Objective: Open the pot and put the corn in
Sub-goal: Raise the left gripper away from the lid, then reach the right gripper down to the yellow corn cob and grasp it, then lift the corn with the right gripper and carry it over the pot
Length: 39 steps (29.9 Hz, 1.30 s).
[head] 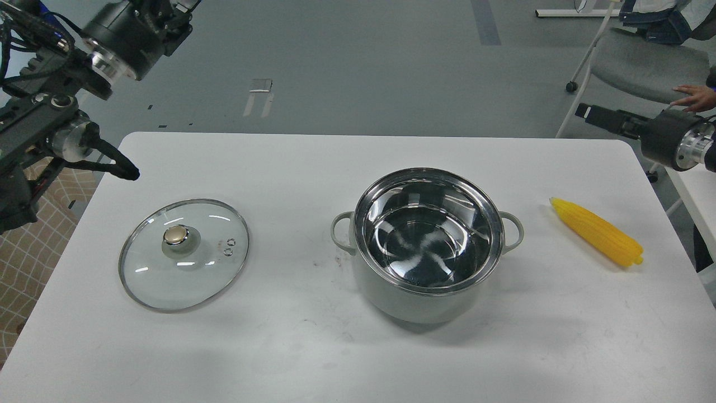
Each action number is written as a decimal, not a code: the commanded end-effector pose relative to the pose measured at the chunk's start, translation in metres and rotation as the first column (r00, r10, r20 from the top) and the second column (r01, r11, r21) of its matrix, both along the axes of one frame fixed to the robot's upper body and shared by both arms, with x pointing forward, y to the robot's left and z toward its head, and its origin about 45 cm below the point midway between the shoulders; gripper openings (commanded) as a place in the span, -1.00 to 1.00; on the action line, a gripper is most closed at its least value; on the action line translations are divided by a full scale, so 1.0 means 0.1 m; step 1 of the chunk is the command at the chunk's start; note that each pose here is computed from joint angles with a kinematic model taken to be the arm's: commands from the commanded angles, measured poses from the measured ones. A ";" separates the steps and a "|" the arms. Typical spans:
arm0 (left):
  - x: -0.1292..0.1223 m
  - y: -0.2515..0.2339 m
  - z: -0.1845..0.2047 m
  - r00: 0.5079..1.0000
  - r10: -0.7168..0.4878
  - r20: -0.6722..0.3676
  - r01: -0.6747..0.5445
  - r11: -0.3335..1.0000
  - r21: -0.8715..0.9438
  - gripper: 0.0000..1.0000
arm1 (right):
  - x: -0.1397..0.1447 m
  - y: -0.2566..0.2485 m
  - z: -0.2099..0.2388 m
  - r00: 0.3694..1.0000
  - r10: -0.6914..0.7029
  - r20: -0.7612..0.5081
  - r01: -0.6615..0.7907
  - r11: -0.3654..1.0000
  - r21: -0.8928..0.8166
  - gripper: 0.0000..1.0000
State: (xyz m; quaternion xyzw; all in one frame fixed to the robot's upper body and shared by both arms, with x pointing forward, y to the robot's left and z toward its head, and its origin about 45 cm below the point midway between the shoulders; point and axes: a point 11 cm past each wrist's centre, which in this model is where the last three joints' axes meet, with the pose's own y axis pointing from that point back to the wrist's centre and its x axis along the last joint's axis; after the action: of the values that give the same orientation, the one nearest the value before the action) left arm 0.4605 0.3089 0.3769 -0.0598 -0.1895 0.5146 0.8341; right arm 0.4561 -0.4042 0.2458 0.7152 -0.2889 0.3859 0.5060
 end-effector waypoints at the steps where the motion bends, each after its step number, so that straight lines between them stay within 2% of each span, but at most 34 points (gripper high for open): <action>1: 0.03 -0.36 -0.06 0.998 -0.070 -0.006 0.070 0.997 -0.043 0.92 | -0.13 -0.10 -0.19 0.995 0.089 -0.045 -0.096 0.976 -0.194 1.00; 5: 0.03 -0.44 -0.08 0.996 -0.086 -0.009 0.085 0.995 -0.056 0.93 | -0.27 -0.30 -0.28 0.987 0.120 -0.111 -0.149 0.936 -0.319 1.00; 11: 0.03 -0.49 -0.09 0.995 -0.096 -0.010 0.095 0.994 -0.062 0.93 | -0.43 -0.41 -0.43 0.967 0.157 -0.201 -0.229 0.881 -0.415 1.00; 24: 0.01 -0.52 -0.09 0.994 -0.108 -0.010 0.107 0.992 -0.060 0.93 | -0.44 -0.07 -0.83 0.926 0.217 -0.310 -0.340 0.836 -0.431 1.00; 37: 0.01 -0.52 -0.13 0.994 -0.108 -0.017 0.107 0.992 -0.060 0.93 | -0.50 -0.16 -1.00 0.905 0.184 -0.383 -0.366 0.796 -0.482 1.00; 39: 0.01 -0.53 -0.13 0.994 -0.108 -0.017 0.107 0.992 -0.062 0.93 | -0.53 -0.14 -1.04 0.900 0.188 -0.393 -0.375 0.794 -0.479 0.91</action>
State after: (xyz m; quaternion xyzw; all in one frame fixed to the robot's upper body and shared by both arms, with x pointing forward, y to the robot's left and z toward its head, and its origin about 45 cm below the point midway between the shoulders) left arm 0.4614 0.2568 0.3642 -0.0892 -0.1625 0.4751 0.8602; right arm 0.4055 -0.4206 0.1464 0.6301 0.0248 0.4009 0.6646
